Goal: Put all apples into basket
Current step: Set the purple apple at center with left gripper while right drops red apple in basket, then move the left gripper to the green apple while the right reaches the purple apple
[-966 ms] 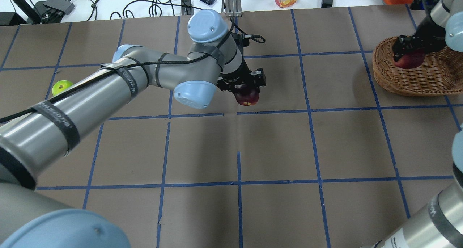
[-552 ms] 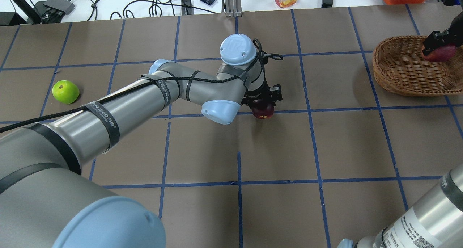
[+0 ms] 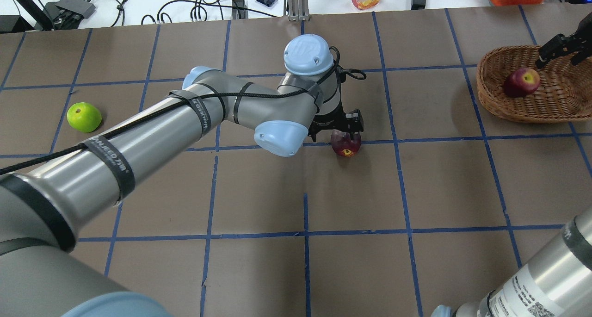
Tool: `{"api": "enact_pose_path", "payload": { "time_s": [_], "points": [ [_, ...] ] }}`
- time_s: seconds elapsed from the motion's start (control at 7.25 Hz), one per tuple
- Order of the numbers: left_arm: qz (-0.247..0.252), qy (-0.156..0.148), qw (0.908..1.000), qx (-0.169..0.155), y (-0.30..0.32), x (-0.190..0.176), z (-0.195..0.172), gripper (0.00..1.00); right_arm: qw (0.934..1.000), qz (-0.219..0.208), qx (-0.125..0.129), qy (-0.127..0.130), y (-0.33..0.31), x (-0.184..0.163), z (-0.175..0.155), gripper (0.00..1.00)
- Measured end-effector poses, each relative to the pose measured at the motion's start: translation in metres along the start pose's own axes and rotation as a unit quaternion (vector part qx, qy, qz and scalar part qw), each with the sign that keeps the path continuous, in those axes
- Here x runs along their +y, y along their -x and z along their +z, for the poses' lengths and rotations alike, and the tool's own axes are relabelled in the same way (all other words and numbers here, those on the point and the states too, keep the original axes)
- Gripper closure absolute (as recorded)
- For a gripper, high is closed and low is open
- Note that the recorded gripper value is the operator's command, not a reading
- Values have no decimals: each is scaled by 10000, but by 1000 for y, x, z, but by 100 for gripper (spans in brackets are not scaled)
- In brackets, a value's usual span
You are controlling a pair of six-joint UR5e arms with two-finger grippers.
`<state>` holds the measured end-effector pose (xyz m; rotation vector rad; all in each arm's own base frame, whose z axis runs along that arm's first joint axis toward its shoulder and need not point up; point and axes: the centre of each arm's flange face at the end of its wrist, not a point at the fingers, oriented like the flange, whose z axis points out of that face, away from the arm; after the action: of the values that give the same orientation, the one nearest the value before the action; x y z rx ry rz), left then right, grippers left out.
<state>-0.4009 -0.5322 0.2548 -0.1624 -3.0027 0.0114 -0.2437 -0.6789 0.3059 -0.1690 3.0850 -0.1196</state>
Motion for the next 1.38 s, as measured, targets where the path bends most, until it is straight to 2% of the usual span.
{"api": "enact_pose_path", "payload": {
  "time_s": [0.28,0.55,0.69,0.83,0.97,1.24,1.38],
  "points": [
    [448,208,9934,-1034,105,-13,-73,0,9993,-279,51,225,119,-26,-20,0],
    [926,355,9804,-1701,227,-15,-139,0,9980,-531,74,330,266,-37,-8,0],
    [1142,450,9771,-1735,296,-19,-159,0,9983,-402,170,397,336,-33,-4,0],
    [1382,480,9784,-1460,370,-22,-164,0,9983,-185,273,487,401,-25,3,0],
    [1639,373,9801,-1057,437,-22,-159,0,9982,43,266,543,458,-16,13,0],
    [2087,126,9751,-736,526,-26,-130,0,9970,242,172,709,521,5,48,0],
    [2355,-27,9694,-695,565,-29,-114,0,9971,210,251,694,529,18,69,0]
  ]
}}
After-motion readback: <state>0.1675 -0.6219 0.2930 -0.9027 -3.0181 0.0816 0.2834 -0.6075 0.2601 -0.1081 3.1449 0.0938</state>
